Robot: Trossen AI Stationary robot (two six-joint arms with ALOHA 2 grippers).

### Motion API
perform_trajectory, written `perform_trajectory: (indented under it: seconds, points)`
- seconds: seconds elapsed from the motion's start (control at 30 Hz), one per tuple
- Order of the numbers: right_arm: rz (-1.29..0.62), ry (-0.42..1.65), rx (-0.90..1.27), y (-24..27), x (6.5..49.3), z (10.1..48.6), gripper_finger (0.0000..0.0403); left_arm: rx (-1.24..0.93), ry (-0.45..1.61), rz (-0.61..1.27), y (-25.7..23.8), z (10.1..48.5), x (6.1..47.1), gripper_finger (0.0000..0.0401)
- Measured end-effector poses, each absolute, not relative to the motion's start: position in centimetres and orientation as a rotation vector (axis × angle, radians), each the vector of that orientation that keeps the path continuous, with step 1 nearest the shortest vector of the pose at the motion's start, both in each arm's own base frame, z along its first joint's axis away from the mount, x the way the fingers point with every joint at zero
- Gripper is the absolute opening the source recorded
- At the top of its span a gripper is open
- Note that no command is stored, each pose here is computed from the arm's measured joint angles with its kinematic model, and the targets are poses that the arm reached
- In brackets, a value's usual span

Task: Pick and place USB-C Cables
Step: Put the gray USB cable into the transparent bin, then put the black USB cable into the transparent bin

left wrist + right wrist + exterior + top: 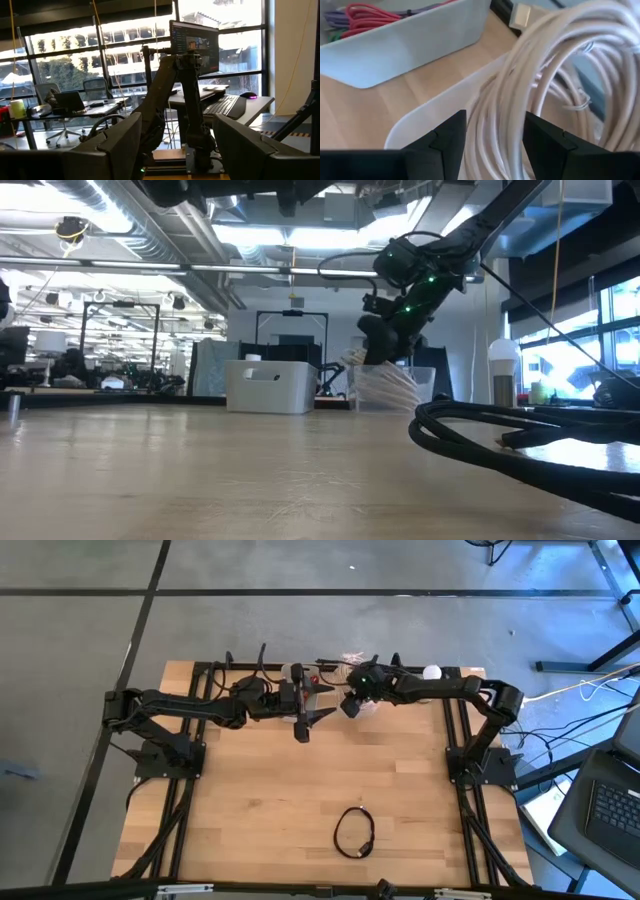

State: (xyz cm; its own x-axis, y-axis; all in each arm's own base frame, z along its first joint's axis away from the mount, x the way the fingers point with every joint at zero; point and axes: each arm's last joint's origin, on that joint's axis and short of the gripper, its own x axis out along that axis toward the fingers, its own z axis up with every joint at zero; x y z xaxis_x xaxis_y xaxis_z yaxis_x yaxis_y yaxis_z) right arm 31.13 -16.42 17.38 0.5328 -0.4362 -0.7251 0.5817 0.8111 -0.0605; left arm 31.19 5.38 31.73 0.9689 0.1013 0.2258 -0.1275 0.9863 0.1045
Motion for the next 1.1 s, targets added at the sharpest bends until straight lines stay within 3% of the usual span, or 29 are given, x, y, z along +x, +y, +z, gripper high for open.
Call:
perform_trajectory:
  seconds: [0.27,0.6,1.1]
  points:
    - [-0.689,0.842,0.033,-14.8,31.8,17.5,0.0188,0.119,-0.222,0.116,5.4,31.7,31.2,0.0239]
    - [-0.632,0.892,0.046,-13.6,31.8,17.3,0.0188,0.119,-0.221,0.116,5.4,31.7,31.2,0.0239]
    - [-0.587,0.821,0.03,-11.5,28.9,23.5,0.0188,0.118,-0.206,0.116,5.4,31.6,31.2,0.0239]
